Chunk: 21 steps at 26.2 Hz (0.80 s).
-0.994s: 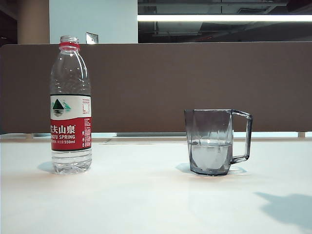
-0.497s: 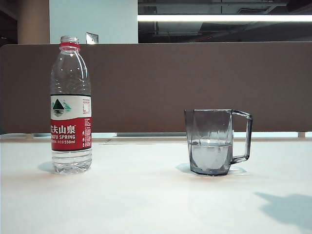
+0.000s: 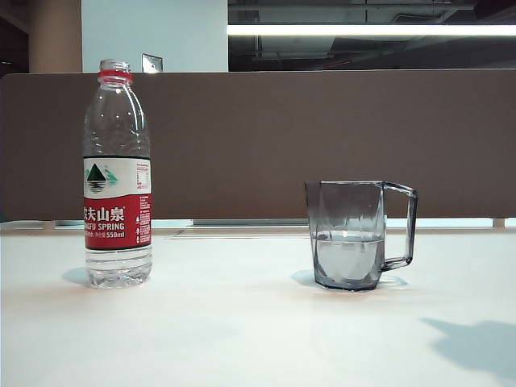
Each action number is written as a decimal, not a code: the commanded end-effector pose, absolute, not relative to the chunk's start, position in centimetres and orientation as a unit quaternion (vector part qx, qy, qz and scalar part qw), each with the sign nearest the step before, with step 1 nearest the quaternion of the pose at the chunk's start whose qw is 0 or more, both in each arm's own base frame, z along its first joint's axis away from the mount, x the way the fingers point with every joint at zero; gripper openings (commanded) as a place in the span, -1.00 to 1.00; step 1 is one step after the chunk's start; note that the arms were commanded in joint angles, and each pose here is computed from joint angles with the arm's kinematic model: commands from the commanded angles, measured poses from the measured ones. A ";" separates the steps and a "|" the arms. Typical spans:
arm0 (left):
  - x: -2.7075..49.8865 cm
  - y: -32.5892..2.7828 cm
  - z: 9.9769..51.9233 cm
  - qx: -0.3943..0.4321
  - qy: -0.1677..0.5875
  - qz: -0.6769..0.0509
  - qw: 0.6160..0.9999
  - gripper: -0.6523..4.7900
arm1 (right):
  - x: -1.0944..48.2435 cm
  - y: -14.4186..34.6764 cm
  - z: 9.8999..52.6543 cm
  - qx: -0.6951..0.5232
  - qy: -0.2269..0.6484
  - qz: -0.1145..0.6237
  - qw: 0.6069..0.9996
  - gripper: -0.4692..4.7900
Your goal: Pick up the mineral water bottle with the left hand on the table and pour water into the mug until it's half full.
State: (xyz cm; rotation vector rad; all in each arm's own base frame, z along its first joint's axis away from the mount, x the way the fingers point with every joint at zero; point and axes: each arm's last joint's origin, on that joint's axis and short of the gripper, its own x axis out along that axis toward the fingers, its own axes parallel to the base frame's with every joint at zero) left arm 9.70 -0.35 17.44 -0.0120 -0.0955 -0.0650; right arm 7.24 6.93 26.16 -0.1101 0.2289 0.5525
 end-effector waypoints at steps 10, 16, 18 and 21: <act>9.7 -0.3 17.5 -0.004 -0.048 -0.030 0.998 -0.78 | 7.2 6.9 26.5 -0.046 0.102 0.272 0.956 -0.83; 9.7 -0.3 17.5 -0.004 -0.048 -0.030 0.998 -0.78 | 7.2 6.9 26.5 -0.046 0.102 0.272 0.956 -0.83; 9.7 -0.3 17.5 -0.004 -0.048 -0.029 0.998 -0.78 | 7.2 6.9 26.5 -0.046 0.102 0.272 0.956 -0.82; 9.7 -0.3 17.5 -0.004 -0.048 -0.029 0.998 -0.78 | 7.2 6.9 26.5 -0.046 0.102 0.272 0.956 -0.82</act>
